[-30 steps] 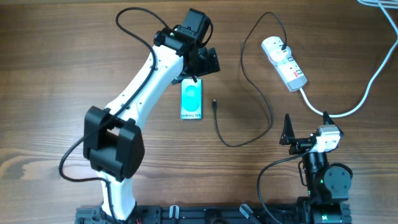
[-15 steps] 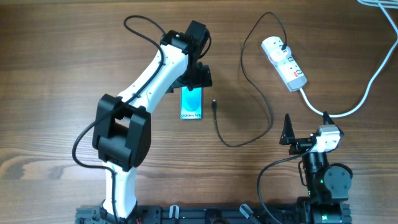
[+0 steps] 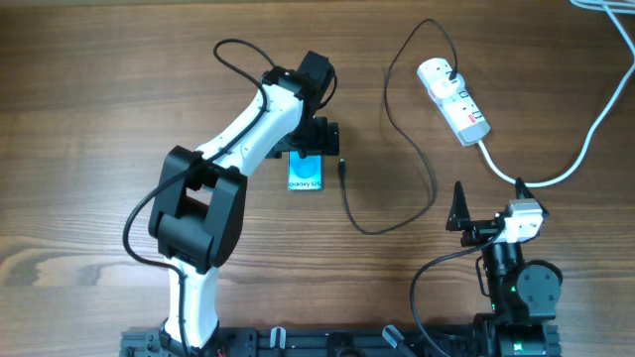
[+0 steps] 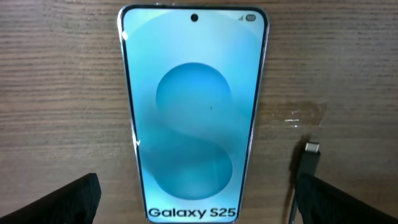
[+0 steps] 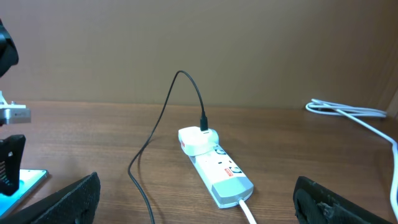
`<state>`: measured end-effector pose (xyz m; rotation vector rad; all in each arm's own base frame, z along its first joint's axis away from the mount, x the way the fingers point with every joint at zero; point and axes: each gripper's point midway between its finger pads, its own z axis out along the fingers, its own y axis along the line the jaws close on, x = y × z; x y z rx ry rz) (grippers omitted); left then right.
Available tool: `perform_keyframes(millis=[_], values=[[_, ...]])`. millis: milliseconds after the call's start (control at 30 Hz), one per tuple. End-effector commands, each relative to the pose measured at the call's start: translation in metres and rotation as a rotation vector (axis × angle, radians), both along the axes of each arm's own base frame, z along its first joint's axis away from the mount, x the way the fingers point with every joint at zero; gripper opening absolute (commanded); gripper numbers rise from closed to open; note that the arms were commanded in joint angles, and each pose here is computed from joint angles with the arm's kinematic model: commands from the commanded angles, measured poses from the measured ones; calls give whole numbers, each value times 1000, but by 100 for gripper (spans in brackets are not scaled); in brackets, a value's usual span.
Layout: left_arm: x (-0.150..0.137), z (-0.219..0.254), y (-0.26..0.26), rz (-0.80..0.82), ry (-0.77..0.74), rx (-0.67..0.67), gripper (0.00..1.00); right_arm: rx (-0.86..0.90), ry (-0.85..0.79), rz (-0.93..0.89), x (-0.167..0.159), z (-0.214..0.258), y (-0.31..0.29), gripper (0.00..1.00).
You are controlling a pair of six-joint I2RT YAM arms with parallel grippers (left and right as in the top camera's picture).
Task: Plug charger to phone and switch on socket
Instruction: 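Lower the left gripper onto the phone's top edge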
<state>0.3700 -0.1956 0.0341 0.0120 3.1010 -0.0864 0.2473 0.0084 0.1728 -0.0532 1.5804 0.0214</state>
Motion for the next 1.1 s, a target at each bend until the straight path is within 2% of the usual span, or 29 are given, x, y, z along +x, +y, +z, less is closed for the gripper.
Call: perform_keyframes(millis=[0,133,1067], values=[[-2,-6,0,-18,8,4,100,13,-5,-7,0,1,-1,100],[0,-6,0,30,-1,5,100,13,-5,-7,0,1,-1,100],[-3,-45,2,8,35,71,100,13,-6,-7,0,1,-1,100]])
